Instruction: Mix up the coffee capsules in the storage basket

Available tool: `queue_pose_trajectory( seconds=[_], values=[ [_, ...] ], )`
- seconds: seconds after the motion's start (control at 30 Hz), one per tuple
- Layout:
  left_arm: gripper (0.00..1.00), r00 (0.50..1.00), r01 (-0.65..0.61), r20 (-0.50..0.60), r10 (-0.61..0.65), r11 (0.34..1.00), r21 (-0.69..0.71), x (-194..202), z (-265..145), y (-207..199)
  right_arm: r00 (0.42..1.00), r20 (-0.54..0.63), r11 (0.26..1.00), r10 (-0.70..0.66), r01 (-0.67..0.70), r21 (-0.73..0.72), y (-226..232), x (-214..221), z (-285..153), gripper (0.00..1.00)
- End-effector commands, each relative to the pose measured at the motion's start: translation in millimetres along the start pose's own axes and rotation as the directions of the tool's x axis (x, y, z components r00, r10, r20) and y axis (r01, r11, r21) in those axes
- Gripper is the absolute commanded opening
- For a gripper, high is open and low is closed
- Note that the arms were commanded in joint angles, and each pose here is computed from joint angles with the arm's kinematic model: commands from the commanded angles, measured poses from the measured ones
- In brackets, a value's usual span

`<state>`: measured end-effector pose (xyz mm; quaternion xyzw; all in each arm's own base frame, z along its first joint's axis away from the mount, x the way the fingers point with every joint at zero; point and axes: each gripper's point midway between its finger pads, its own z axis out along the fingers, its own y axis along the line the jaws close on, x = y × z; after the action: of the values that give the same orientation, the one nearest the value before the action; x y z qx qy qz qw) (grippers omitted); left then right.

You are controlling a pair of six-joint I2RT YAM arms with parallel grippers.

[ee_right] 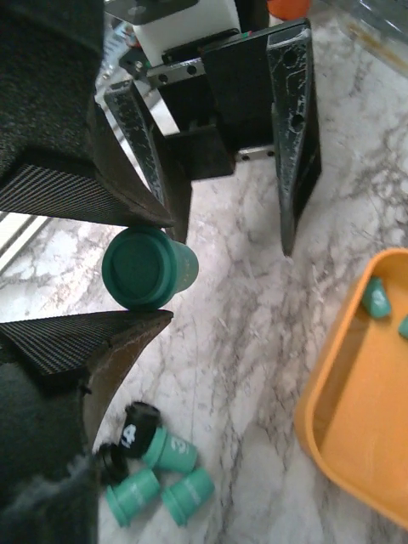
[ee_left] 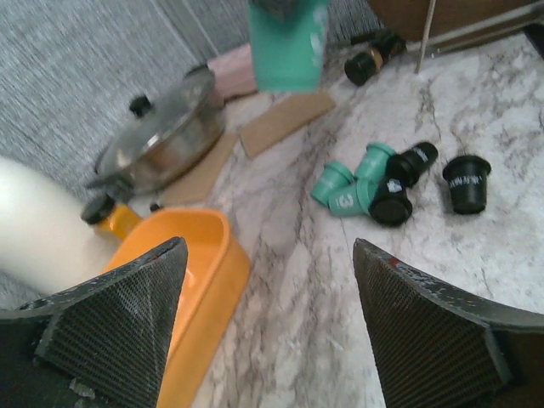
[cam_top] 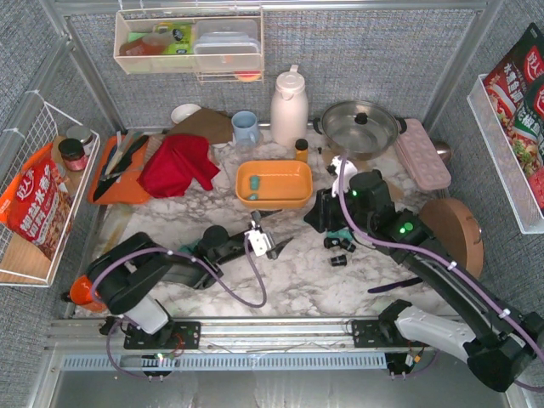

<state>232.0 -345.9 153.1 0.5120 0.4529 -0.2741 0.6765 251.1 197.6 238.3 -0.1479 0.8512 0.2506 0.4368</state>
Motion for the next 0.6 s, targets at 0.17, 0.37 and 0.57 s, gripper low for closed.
queue_pose_trajectory(
  seconds=[0.17, 0.37, 0.57],
  values=[
    [0.83, 0.957, -0.161, 0.237, 0.169, 0.986, -0.053, -52, 22, 11, 0.996, -0.036, 0.984, 0.084, -0.089, -0.155, 27, 15, 3, 0.34],
    [0.82, 0.952, -0.15, 0.269, 0.146, 0.989, -0.004, -57, 26, 0, 0.995, -0.008, 0.983, 0.096, -0.096, -0.155, 26, 15, 1, 0.34],
    [0.8, 0.953, -0.115, 0.287, 0.095, 0.992, 0.053, -60, 25, -13, 0.995, 0.025, 0.984, 0.095, -0.089, -0.156, 28, 6, -2, 0.34]
  ],
)
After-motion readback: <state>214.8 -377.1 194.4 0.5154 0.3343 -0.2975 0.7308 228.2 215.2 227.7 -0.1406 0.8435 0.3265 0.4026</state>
